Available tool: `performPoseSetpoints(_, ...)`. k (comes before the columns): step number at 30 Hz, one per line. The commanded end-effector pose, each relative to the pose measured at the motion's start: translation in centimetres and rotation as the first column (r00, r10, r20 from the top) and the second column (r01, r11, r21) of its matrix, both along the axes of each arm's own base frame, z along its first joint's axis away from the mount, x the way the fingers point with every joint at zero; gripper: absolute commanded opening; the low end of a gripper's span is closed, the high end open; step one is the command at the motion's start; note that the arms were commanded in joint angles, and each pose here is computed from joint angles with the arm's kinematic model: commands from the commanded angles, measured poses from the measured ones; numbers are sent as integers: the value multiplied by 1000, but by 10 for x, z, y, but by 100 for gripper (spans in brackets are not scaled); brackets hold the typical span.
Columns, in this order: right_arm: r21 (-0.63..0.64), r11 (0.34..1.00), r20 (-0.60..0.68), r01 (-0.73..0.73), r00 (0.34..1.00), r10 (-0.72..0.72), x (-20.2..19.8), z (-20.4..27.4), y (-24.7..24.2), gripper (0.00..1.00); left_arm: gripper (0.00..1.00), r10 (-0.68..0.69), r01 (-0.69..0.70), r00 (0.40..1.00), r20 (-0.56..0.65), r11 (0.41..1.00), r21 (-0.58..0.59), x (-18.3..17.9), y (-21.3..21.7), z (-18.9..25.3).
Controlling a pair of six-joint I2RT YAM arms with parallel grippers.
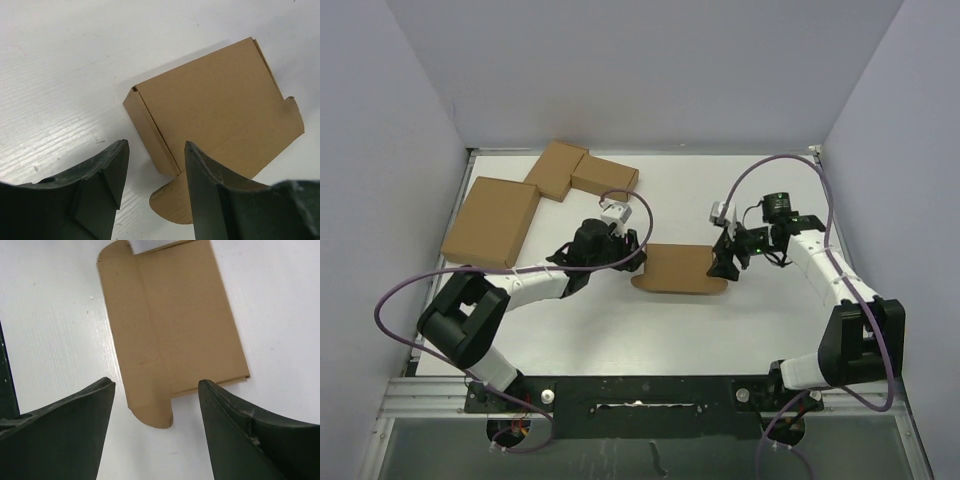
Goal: Fold the paper box
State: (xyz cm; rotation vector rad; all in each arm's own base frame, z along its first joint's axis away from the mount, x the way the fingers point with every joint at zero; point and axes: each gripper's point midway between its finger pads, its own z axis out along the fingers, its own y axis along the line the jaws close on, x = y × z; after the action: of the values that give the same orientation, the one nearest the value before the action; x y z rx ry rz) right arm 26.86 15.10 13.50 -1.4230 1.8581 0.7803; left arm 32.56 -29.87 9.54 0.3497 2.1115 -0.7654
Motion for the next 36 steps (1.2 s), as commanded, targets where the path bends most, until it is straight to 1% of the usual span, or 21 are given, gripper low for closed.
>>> performPoseSetpoints(1,183,963,-124,200,976,-179,29,32,-10,69,47,21,-17,998,56,997,-74,4,4,18)
performPoseSetpoints(4,226,909,-270,351,919,-288,43,27,-26,69,48,39,-32,996,84,995,-90,2,11,23)
performPoseSetpoints(8,205,853,-392,479,839,-377,57,12,-39,70,52,64,-49,990,125,992,-115,-1,20,33)
performPoseSetpoints(10,196,839,-439,507,811,-387,59,6,-39,70,60,73,-51,986,150,989,-142,-4,24,38)
performPoseSetpoints(13,189,825,-503,533,774,-385,62,-5,-37,70,79,99,-58,979,180,974,-221,-8,32,44)
performPoseSetpoints(14,188,820,-525,541,761,-382,62,-8,-37,70,84,109,-60,977,184,965,-254,-9,34,45)
performPoseSetpoints(15,182,814,-550,552,743,-381,63,-13,-36,70,88,113,-57,977,183,957,-286,-10,36,46)
performPoseSetpoints(17,162,805,-594,570,708,-381,65,-22,-36,70,88,109,-51,981,161,942,-331,-11,40,45)
performPoseSetpoints(19,159,802,-632,575,684,-365,66,-28,-35,68,88,99,-48,987,130,935,-350,-12,39,42)
performPoseSetpoints(23,149,797,-686,586,642,-343,68,-40,-33,58,88,82,-43,992,91,928,-371,-12,34,36)
performPoseSetpoints(31,125,789,-757,602,571,-316,69,-59,-33,50,88,79,-63,997,23,910,-411,-9,27,21)
performPoseSetpoints(36,115,773,-794,624,525,-306,69,-68,-37,42,88,82,-83,996,-21,901,-425,-6,23,13)
